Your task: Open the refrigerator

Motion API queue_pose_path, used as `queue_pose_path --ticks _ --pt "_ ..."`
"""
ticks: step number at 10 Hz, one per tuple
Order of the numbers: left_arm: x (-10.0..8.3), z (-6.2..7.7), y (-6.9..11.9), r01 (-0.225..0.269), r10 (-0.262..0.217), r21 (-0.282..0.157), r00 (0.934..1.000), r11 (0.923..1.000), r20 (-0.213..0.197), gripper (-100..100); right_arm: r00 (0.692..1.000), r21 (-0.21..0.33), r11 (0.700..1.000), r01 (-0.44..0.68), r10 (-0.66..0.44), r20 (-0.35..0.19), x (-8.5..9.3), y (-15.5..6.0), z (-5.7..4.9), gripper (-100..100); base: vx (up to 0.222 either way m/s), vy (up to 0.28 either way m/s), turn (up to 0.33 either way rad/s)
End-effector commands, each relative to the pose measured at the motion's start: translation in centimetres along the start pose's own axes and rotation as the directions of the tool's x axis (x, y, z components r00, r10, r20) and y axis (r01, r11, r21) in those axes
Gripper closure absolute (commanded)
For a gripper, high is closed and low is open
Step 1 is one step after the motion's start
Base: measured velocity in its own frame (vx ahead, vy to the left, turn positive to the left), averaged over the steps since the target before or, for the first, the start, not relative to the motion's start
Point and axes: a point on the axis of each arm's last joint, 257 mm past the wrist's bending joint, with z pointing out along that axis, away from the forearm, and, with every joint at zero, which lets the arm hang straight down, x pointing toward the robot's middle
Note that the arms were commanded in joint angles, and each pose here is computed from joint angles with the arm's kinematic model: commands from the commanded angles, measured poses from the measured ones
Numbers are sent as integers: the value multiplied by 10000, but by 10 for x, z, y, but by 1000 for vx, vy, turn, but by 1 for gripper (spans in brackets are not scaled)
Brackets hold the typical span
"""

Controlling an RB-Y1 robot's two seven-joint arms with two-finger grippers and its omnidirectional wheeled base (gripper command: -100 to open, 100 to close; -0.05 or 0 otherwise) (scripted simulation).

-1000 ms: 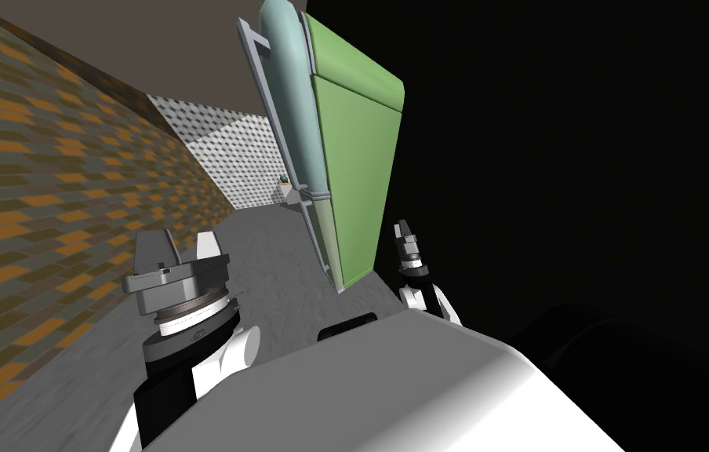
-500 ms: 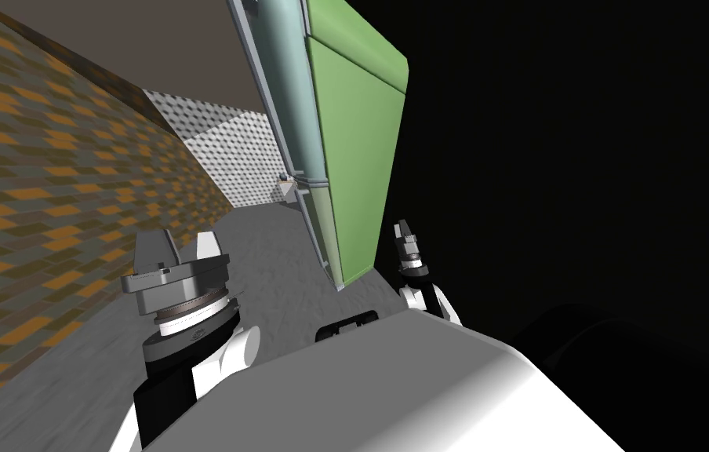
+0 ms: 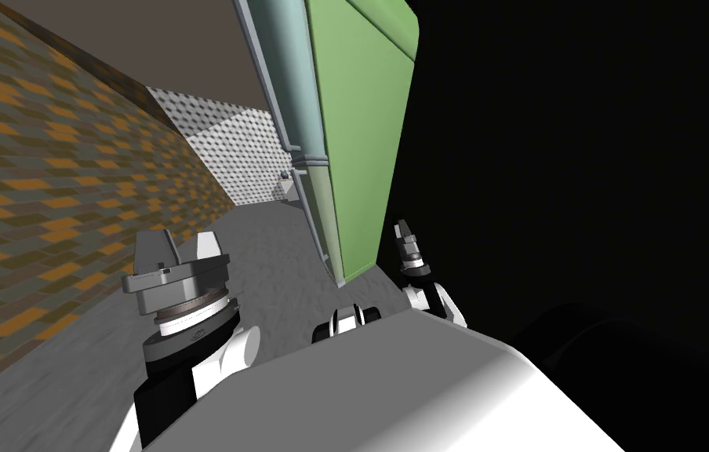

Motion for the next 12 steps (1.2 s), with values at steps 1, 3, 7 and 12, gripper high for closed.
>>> queue_pose_path --ticks 1,3,7,12 --pt "0 0 0 0 0 0 10000 10000 0 0 9904 -48 9922 1243 -1244 -610 -4 -8 0 -100 28 84 57" --pt "0 0 0 0 0 0 10000 10000 0 0 9631 -166 9694 2449 -2453 -1105 -9 -15 -1 -100 31 98 63" --pt "0 0 0 0 0 -1 10000 10000 0 0 8284 -757 8518 5184 -5222 -2026 -27 -31 2 -100 37 105 73" --pt "0 0 0 0 0 -1 10000 10000 0 0 5791 -1710 6242 7623 -7759 -2502 -58 -44 11 -100 38 108 63"
